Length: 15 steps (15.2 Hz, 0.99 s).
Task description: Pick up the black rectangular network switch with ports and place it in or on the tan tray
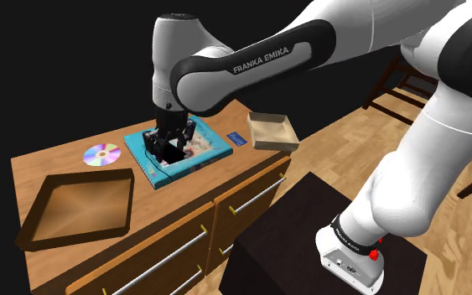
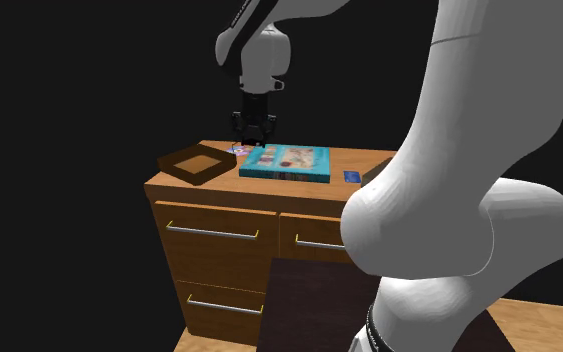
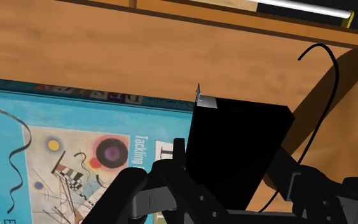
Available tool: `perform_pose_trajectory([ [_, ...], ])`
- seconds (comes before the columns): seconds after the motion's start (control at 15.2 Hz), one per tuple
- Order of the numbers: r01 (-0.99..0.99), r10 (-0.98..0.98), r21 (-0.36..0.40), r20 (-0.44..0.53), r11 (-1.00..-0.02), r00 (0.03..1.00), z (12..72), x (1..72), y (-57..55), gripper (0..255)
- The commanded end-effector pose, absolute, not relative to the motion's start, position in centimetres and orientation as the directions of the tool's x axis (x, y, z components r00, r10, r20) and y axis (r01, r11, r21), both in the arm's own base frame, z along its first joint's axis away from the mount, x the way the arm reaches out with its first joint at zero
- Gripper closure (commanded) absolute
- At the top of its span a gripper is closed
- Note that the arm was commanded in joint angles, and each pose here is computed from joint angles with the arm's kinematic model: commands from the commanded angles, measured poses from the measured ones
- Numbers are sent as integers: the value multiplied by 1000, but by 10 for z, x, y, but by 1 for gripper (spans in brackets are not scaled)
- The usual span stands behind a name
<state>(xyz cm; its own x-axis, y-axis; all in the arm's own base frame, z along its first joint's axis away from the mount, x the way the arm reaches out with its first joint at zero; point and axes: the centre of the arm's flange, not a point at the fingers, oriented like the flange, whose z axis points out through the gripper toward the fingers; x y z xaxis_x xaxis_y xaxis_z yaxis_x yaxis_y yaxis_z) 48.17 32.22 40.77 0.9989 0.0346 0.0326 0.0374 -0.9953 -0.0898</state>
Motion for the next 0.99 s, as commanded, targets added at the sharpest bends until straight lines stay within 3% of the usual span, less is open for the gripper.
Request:
perform_pose_trajectory([
  [0.0, 37, 35, -90, 32, -995, 999, 418, 482, 323, 255],
  [0.33, 37, 35, -90, 32, -995, 999, 444, 482, 323, 255],
  [0.92, 37, 35, -90, 32, -995, 999, 449, 474, 204, 255],
])
